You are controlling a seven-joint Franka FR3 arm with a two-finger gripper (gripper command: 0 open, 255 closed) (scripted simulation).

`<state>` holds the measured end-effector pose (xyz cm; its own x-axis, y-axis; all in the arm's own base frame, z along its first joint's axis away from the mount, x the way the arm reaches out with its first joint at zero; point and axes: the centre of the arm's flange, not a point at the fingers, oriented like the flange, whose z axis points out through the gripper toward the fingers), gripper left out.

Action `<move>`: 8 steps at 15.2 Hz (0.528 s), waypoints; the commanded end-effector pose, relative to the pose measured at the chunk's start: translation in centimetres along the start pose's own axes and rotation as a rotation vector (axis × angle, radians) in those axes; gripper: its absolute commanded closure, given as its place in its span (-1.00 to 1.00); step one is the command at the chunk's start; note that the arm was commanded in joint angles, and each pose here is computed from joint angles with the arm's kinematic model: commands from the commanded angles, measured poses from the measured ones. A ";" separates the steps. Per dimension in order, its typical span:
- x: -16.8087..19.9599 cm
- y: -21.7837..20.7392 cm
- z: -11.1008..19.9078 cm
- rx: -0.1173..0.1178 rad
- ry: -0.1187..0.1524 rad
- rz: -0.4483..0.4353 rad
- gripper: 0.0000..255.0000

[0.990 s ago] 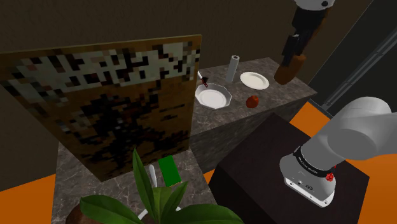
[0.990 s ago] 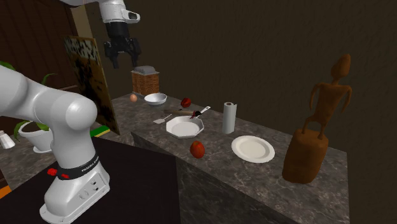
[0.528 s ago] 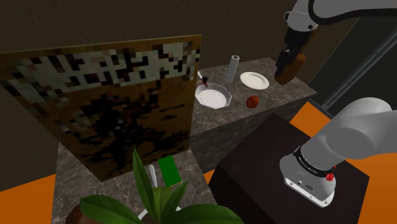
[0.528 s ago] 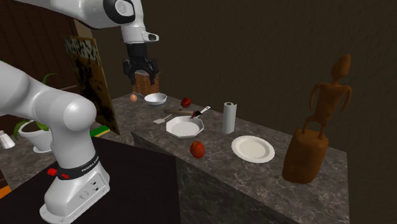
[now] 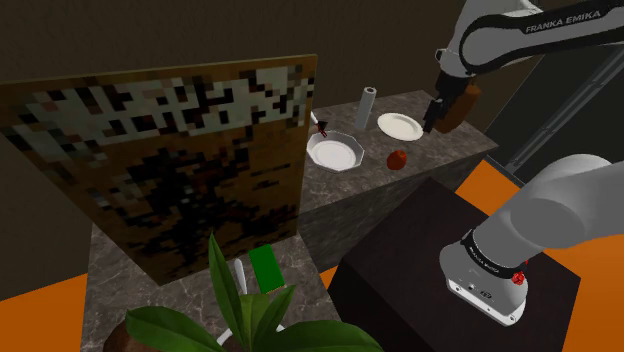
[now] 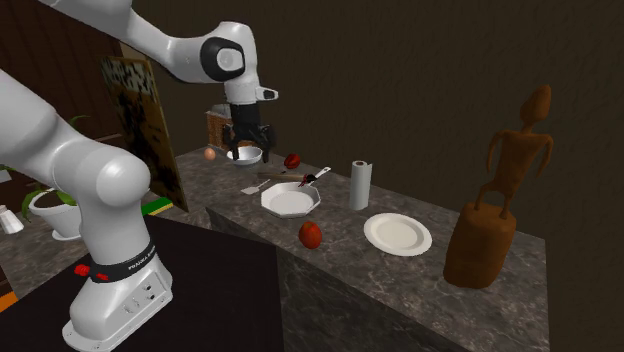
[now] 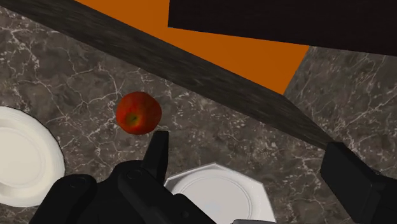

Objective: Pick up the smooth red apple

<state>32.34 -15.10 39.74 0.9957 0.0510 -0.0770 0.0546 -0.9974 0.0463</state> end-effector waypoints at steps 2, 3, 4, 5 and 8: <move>1.0 2.5 3.4 0.014 0.012 -0.006 -1.00; 1.3 3.3 4.5 0.019 0.015 -0.008 -1.00; 1.6 4.0 5.6 0.024 0.019 -0.010 -1.00; 1.9 4.7 6.7 0.029 0.022 -0.011 -1.00; 2.9 6.9 9.9 0.044 0.032 -0.017 -1.00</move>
<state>34.45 -21.65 30.93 0.9964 0.0670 -0.0510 0.0672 -0.9977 0.0026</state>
